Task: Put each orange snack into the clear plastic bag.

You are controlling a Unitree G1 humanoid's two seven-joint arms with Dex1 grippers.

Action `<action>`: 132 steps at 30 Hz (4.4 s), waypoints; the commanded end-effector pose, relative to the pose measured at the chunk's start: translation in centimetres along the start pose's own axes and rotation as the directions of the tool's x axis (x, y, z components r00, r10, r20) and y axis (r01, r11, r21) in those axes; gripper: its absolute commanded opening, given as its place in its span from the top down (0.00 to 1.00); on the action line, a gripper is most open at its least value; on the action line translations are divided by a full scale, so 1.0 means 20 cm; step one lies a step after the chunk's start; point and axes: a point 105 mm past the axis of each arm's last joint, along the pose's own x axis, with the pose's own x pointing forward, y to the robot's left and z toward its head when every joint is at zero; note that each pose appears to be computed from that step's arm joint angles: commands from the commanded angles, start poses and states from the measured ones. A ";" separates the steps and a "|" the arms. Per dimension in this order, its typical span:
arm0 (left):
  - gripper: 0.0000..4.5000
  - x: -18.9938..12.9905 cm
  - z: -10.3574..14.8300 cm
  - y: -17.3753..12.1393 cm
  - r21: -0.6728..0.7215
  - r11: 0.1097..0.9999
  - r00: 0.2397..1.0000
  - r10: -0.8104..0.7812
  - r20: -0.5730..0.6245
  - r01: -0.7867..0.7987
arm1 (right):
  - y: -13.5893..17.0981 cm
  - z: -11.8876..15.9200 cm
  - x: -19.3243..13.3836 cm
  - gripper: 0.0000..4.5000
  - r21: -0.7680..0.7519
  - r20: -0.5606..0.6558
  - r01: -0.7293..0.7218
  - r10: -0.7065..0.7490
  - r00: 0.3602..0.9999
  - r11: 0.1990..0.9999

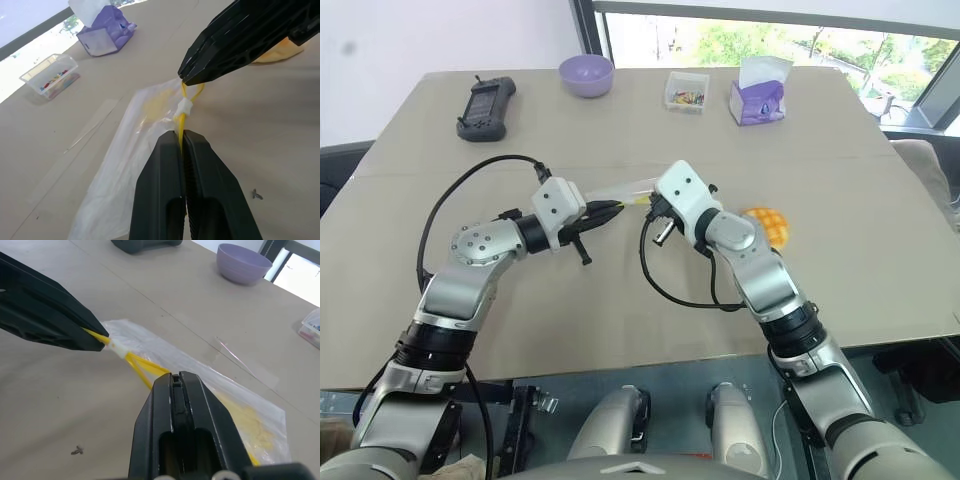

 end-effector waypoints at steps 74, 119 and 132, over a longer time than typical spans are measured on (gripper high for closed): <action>1.00 -0.07 0.00 -0.09 0.065 0.998 0.999 -0.025 0.033 0.023 | -0.28 -0.33 -0.01 0.38 -0.015 -0.213 0.272 -0.269 0.939 0.962; 1.00 0.02 0.04 0.05 -0.032 0.990 0.990 0.138 0.015 -0.137 | -0.15 -0.15 -0.08 0.99 0.112 -0.024 0.105 -0.103 0.994 0.988; 1.00 0.01 0.03 -0.07 0.023 0.999 0.999 0.026 0.044 -0.027 | -0.14 -0.18 0.03 0.99 0.308 -0.041 0.140 -0.134 0.990 0.941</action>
